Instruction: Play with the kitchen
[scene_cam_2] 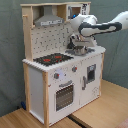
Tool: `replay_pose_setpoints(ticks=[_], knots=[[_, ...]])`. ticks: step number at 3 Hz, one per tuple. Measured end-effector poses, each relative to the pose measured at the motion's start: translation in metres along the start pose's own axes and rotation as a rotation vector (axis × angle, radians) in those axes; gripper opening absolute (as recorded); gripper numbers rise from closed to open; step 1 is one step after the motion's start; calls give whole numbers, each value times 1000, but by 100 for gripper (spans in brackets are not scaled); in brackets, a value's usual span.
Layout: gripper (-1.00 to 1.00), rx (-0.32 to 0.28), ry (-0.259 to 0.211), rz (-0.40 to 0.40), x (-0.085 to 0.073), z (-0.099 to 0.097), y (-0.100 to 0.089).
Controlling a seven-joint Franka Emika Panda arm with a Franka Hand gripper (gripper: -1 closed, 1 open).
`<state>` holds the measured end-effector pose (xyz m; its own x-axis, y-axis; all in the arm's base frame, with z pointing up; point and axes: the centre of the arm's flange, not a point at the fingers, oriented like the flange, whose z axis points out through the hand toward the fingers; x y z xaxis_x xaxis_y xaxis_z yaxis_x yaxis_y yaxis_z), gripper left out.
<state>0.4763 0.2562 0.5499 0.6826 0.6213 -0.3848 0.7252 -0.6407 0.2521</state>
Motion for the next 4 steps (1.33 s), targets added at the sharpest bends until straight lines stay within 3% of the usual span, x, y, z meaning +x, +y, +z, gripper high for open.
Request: replay_pose_setpoints(ticks=[2,4], knots=[[-100,-13,10,47,-25,0,26],[-100,-31,59,80,-18,41,53]])
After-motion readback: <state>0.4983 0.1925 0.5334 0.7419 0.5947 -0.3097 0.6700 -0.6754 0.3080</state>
